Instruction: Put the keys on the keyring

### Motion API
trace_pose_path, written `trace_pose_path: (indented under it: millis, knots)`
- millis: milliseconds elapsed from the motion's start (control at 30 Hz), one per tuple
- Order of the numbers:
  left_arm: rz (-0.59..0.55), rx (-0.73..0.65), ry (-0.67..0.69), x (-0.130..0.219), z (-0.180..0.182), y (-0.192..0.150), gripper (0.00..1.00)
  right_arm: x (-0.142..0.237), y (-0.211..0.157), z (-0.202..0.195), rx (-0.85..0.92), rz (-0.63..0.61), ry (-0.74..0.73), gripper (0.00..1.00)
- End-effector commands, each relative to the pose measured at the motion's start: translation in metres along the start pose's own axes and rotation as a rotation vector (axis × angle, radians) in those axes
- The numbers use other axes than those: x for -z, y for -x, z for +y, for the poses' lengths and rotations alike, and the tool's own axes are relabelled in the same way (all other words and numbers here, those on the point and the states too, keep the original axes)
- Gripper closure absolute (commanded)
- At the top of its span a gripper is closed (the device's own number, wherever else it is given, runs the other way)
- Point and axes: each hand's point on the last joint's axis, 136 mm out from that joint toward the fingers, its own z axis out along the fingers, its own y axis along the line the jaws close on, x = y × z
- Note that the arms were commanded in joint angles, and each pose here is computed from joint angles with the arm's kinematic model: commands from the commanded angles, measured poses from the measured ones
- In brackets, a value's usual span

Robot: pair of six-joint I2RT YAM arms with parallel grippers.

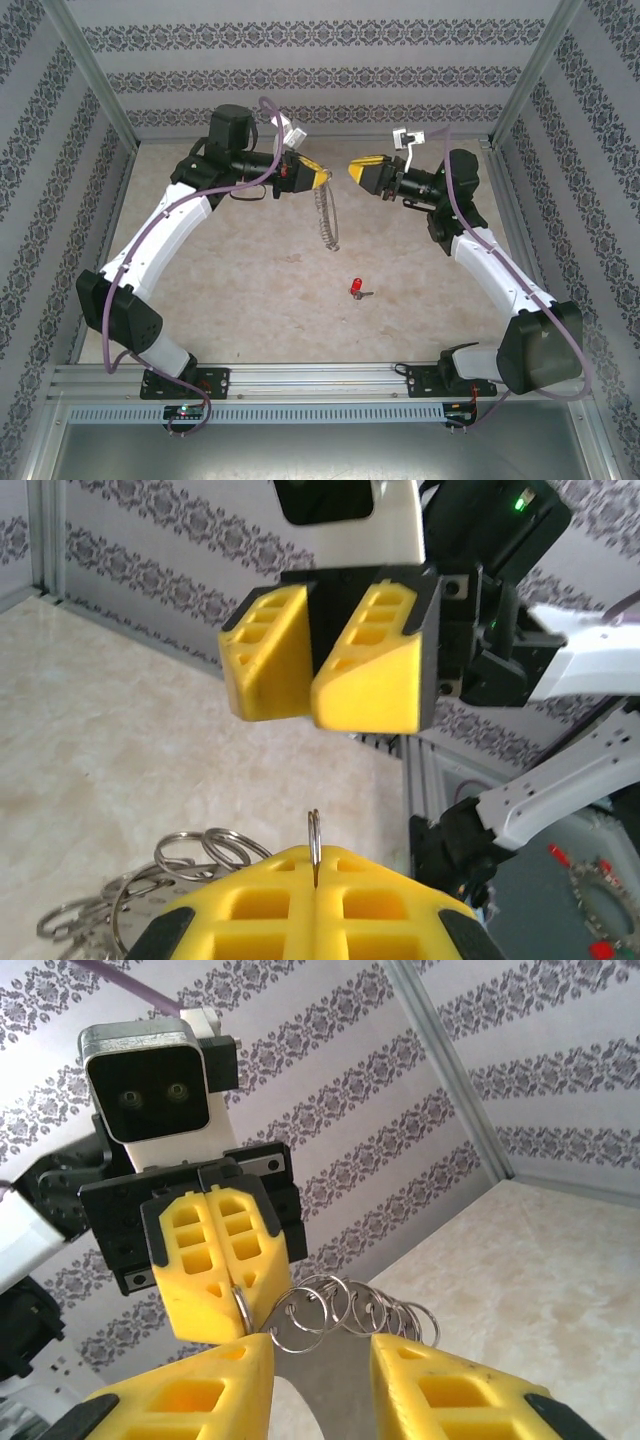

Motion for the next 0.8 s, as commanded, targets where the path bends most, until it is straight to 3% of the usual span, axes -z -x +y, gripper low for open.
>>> trace_pose_path:
  millis: [0,267,767]
  knots:
    - [0.132,-0.021,0.002,-0.004,0.0,-0.03,1.0,-0.002,-0.014,0.017,0.002,0.053,0.069,0.67]
    - [0.177,-0.035,-0.014,-0.003,-0.002,-0.037,1.0,-0.018,-0.034,0.029,-0.012,0.144,0.152,0.67]
    - [0.174,-0.043,-0.066,-0.005,-0.014,-0.034,1.0,-0.03,-0.05,0.018,-0.046,0.186,0.168,0.69]
